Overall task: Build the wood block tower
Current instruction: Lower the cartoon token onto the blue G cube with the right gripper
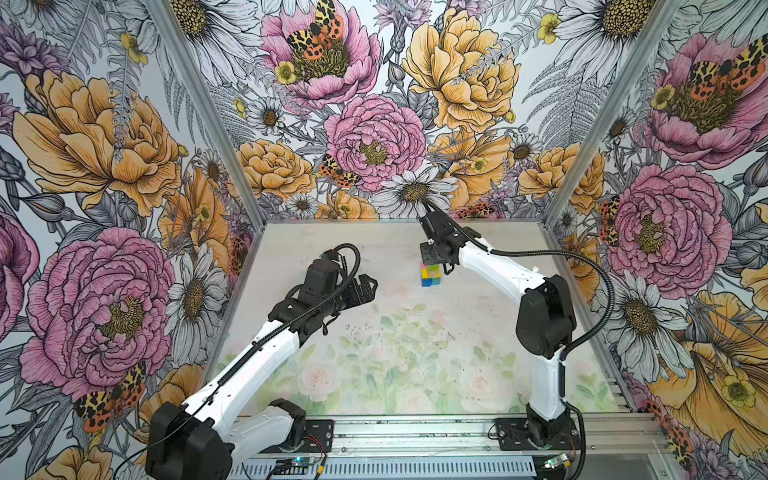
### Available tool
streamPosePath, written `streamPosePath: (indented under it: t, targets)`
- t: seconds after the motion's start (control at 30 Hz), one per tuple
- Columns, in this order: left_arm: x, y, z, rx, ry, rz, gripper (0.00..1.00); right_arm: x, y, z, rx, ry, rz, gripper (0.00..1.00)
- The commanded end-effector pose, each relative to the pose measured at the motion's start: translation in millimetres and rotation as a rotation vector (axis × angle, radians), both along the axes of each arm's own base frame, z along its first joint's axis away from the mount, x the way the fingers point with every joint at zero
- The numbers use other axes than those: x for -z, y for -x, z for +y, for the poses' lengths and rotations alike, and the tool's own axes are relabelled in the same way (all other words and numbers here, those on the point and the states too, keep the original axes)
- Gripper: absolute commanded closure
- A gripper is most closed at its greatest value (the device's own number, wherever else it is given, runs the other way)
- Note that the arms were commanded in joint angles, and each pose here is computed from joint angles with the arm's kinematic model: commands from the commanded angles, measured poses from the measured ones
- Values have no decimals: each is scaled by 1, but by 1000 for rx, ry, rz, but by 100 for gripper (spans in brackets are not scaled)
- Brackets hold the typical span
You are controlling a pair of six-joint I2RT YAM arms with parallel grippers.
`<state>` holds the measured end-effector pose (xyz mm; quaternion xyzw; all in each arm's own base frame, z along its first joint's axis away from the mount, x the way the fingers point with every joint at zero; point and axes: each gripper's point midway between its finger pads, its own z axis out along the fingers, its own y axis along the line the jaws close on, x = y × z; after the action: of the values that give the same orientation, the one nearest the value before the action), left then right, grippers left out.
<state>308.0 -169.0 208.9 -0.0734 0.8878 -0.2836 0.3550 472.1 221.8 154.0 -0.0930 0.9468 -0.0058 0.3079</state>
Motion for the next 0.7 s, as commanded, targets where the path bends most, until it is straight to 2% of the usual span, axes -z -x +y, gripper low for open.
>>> streamPosePath:
  t: [0.0, 0.67]
  targets:
    - [-16, -6, -2, 9, -5, -61, 3, -1, -8, 3, 15, -21, -5, 74]
    - [-19, -5, 0, 6, -7, -73, 4, 4, -10, 3, 18, -12, 8, 73]
